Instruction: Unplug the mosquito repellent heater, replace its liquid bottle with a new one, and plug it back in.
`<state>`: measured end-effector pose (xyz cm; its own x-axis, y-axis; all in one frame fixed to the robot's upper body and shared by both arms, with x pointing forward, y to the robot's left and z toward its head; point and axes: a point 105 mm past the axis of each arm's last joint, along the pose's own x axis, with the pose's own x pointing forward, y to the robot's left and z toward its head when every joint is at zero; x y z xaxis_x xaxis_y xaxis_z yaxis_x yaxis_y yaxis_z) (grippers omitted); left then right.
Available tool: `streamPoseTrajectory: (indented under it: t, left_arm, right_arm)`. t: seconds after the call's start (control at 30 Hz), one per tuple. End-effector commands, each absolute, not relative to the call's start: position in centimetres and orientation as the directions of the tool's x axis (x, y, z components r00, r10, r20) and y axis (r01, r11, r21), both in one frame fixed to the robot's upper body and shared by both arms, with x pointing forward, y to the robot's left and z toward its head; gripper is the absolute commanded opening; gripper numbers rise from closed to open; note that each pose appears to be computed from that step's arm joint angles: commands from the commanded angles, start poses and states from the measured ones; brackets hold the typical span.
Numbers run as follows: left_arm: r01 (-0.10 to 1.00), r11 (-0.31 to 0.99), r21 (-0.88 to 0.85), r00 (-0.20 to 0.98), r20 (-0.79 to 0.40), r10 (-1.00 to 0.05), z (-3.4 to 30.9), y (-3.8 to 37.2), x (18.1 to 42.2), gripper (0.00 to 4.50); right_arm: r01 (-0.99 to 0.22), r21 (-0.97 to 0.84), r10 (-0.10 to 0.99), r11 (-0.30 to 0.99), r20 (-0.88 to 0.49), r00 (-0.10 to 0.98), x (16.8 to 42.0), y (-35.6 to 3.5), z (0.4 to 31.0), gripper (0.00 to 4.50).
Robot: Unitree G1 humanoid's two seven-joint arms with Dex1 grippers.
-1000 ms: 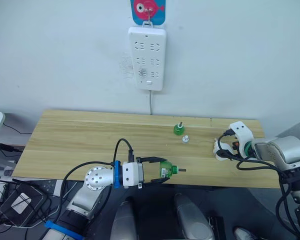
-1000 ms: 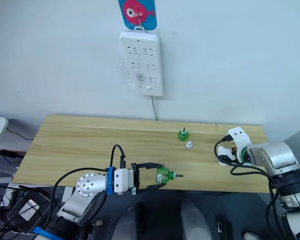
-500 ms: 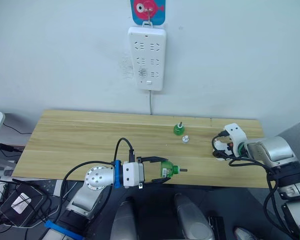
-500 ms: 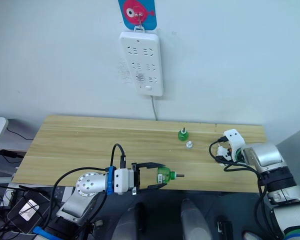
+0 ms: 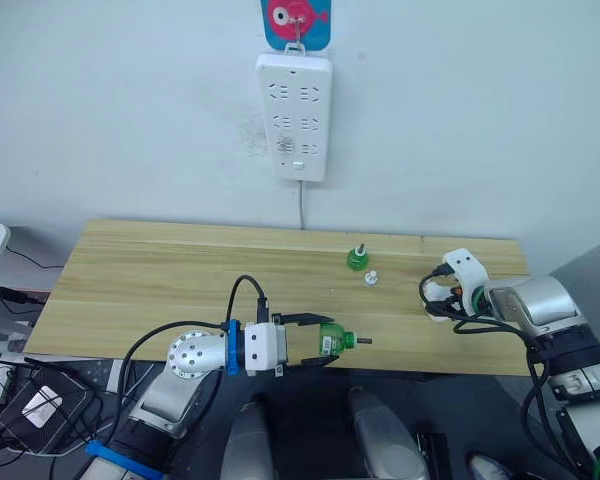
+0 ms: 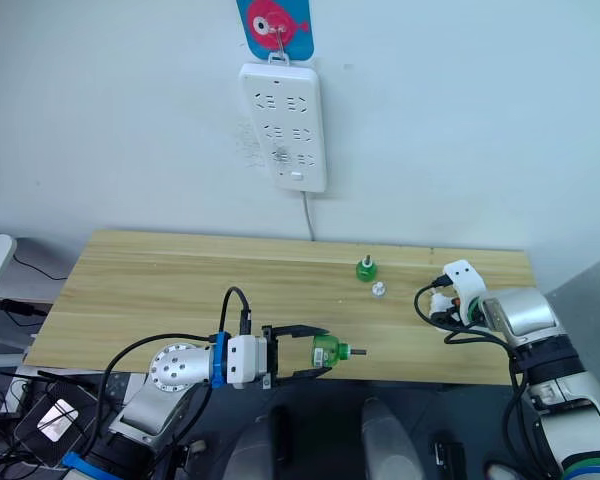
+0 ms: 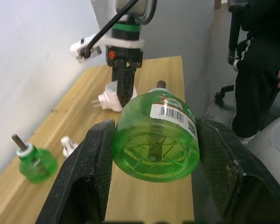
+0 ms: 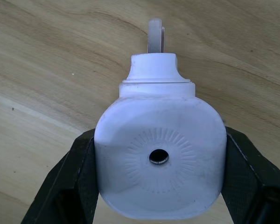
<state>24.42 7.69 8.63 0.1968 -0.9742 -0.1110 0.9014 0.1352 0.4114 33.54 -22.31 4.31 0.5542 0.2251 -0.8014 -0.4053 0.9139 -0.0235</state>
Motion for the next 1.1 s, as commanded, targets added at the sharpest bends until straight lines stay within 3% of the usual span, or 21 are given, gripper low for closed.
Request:
streamPoseTrajectory:
  t: [0.03, 0.2, 0.3, 0.47, 0.63, 1.1]
  left_arm:
    - [0.928, 0.153, 0.338, 0.194, -0.089, -0.977, 10.4, 8.1, 25.0, 2.35]
    - [0.968, 0.153, 0.200, 0.172, -0.081, -0.982, 12.6, 8.5, 26.2, 2.35]
    - [0.970, 0.178, 0.165, 0.188, -0.050, -0.981, 13.5, 8.5, 26.7, 2.35]
    - [0.977, 0.165, 0.132, 0.170, -0.025, -0.985, 14.2, 8.4, 26.6, 2.35]
    - [0.986, 0.143, 0.088, 0.145, -0.022, -0.989, 14.7, 8.8, 26.1, 2.35]
    - [0.991, 0.134, 0.001, 0.134, 0.018, -0.991, 15.6, 8.4, 24.7, 2.35]
  right_arm:
    - [-0.452, 0.028, 0.333, 0.891, -0.718, 0.611, 32.8, -22.2, 7.8, 2.97]
    - [-0.624, 0.334, 0.704, 0.707, -0.420, 0.573, 27.9, -18.5, 13.6, 2.97]
    - [-0.716, 0.411, 0.824, 0.565, -0.230, 0.518, 25.2, -16.1, 16.1, 2.97]
    - [-0.798, 0.388, 0.882, 0.461, -0.107, 0.458, 23.3, -13.0, 17.3, 2.97]
    - [-0.831, 0.371, 0.899, 0.416, -0.029, 0.437, 23.2, -11.7, 18.3, 2.97]
    - [-0.841, 0.401, 0.922, 0.363, -0.025, 0.387, 22.8, -10.6, 17.5, 2.97]
